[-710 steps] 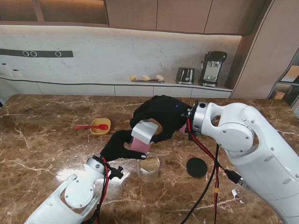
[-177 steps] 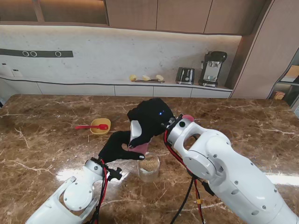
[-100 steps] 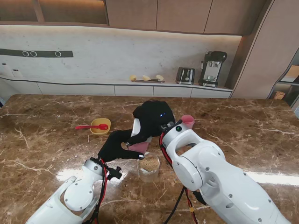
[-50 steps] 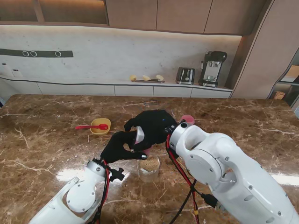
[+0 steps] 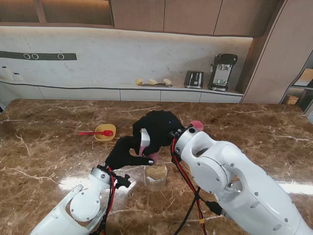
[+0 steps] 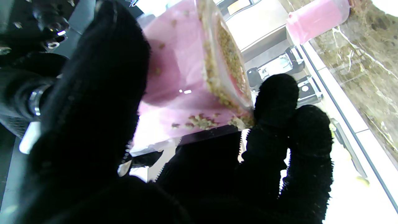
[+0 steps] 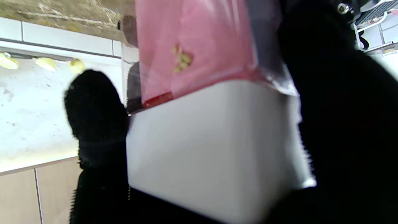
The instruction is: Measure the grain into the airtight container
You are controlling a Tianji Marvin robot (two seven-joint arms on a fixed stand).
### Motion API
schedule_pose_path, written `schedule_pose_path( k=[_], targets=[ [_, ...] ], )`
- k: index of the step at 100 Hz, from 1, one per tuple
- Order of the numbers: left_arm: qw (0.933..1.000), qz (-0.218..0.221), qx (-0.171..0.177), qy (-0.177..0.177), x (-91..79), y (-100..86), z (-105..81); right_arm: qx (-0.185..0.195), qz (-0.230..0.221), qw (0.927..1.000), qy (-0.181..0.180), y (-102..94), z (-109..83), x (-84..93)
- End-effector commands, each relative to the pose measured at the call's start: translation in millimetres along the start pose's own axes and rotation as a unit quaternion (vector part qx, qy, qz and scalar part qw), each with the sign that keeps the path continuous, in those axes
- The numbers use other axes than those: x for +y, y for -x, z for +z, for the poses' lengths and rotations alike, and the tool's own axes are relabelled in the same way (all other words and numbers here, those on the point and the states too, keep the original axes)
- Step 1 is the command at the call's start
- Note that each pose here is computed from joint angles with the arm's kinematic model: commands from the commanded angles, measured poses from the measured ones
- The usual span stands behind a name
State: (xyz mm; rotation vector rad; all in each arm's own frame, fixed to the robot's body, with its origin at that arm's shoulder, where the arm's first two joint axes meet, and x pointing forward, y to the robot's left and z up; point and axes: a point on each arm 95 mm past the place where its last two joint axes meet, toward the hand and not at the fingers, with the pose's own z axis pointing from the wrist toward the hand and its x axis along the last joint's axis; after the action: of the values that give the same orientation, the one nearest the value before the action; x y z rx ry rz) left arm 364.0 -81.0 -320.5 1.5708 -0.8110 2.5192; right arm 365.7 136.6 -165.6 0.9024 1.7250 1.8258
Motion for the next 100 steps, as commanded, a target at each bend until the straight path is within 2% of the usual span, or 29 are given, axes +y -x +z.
schedule_pose_path(
  k=[1,33,59,79,100],
  targets=[
    [1.0000,0.001,-0.001,0.001,1.0,-1.8,1.2,0.007,0.003,1.0000,0.000,-1.1,-0.1,-1.8],
    [0.9995,0.025,-0.003,0.021,-4.4,0.9,0.2,0.007,-0.012,0.9996,0.023,6.3,-5.9,13.1],
    [0.9980,0.046,-0.010,0.043,-14.5,4.7,-0.5,-0.015,-0.026,0.9985,0.045,20.9,-13.0,29.3],
    [0.9958,0.064,-0.021,0.063,-30.4,7.6,-2.3,-0.057,-0.050,0.9947,0.069,47.4,-22.7,39.8],
    [0.9928,0.089,-0.035,0.073,-52.7,12.1,-0.5,-0.126,-0.081,0.9845,0.090,93.0,-34.2,40.1]
  ],
)
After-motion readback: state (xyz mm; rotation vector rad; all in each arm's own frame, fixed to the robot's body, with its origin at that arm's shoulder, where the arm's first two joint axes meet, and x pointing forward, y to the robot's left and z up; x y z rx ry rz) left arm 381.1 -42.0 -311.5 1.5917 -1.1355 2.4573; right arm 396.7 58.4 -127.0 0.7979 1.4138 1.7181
